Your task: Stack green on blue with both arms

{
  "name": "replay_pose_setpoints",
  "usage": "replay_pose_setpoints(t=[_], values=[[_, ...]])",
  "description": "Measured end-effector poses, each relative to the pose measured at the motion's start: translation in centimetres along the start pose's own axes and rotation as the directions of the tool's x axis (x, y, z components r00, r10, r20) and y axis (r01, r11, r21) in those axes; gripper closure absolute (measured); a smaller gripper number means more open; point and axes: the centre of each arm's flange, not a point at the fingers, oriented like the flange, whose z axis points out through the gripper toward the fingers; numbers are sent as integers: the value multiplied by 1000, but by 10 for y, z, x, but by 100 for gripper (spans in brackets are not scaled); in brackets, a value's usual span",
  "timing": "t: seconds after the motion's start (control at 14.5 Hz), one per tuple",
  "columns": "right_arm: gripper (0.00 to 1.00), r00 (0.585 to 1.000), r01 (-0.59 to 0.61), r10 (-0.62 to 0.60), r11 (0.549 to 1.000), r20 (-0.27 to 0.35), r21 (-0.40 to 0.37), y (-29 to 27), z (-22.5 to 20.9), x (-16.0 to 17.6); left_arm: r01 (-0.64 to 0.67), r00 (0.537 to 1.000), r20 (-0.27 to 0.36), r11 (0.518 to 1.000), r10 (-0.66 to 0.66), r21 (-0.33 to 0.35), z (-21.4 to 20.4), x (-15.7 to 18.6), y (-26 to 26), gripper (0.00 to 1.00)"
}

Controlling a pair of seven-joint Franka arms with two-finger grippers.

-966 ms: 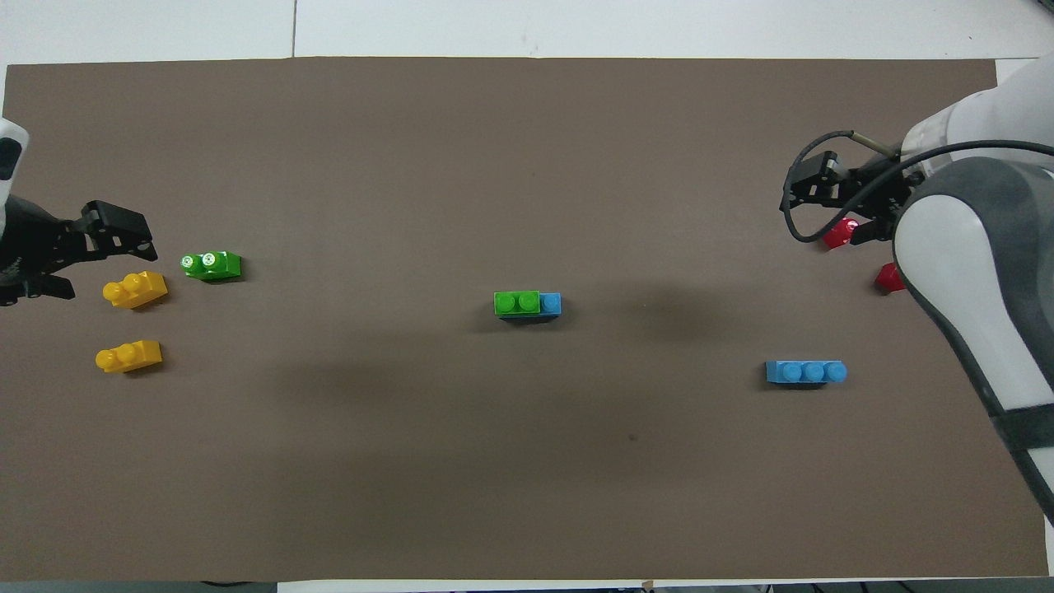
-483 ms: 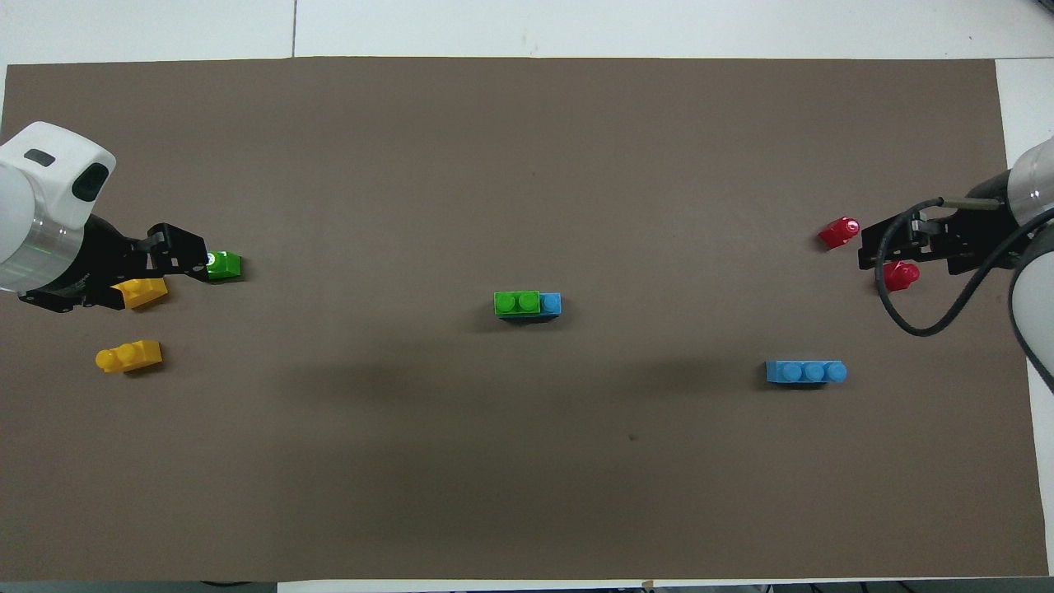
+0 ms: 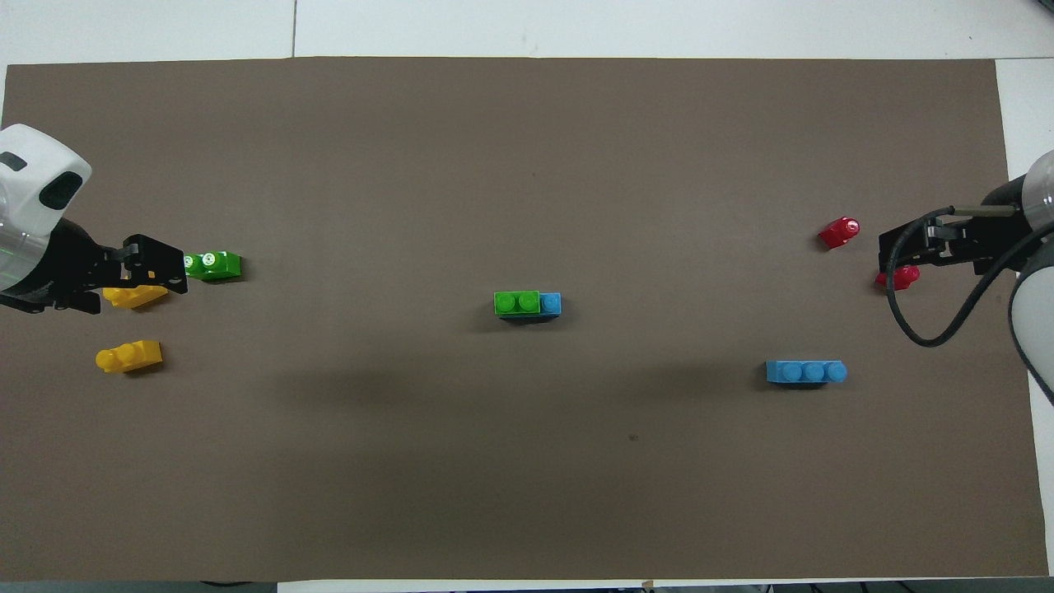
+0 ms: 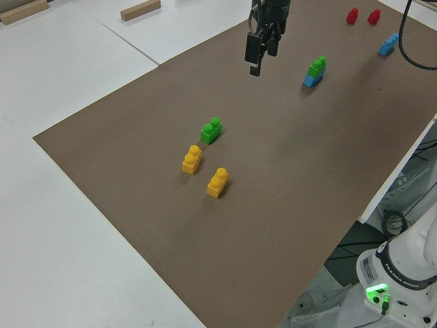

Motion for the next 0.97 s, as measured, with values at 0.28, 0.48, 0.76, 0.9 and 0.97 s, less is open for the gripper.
replay_pose_setpoints(t=[0.28,0.48,0.76,0.9,0.97], values=[[0,1000,0,0,1000,0,0,0,0,0,-17,1000,7,1000,17,1,-2,0,0,0],[0,1000,-7,7,1000,0,0,4,0,0,-15,1000,19,1000,15,3,-1,0,-2,0],[0,1000,-24,24,1000,1,4,13,1,1,-14,1000,21,1000,14,2,-4,-2,-6,0],[1,1000,-24,24,1000,2,16,12,1,1,-67,998,21,998,67,0,-4,-2,-7,0],[0,1000,-24,24,1000,2,17,12,1,1,-99,995,22,995,99,0,-4,-2,-7,0]])
